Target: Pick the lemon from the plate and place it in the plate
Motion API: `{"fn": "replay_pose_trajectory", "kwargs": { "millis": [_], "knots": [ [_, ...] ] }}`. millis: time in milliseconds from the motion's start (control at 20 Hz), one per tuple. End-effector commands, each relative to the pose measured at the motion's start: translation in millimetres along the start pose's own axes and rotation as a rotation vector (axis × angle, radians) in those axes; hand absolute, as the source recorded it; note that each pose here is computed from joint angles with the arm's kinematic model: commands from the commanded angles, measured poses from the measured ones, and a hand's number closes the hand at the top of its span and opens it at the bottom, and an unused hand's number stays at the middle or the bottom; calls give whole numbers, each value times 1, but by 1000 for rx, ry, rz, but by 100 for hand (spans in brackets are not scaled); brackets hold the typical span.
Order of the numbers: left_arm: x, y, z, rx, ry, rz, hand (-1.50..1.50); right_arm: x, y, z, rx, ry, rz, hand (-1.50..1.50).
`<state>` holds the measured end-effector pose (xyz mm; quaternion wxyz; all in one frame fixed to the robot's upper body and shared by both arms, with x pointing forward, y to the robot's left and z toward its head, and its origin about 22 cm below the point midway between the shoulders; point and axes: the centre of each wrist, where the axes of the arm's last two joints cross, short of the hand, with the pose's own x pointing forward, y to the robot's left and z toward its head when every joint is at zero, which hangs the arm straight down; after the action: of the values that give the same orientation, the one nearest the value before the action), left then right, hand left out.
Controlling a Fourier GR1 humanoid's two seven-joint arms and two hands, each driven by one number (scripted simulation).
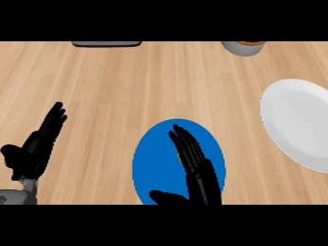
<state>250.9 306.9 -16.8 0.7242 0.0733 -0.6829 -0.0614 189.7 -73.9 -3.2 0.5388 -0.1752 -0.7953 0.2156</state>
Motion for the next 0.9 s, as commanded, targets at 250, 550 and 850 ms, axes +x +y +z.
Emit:
{"fn": "replay_pose_trajectory", "kwargs": {
  "millis": [250,550,850],
  "knots": [
    [-6,4,0,8,-6,-6,0,6,-39,8,238,236,382,-150],
    [-18,-2,5,-15,0,4,0,50,-60,-12,344,340,451,-150],
    [3,-11,0,6,-10,-1,0,47,-41,-22,371,449,510,-150]
  ]
}}
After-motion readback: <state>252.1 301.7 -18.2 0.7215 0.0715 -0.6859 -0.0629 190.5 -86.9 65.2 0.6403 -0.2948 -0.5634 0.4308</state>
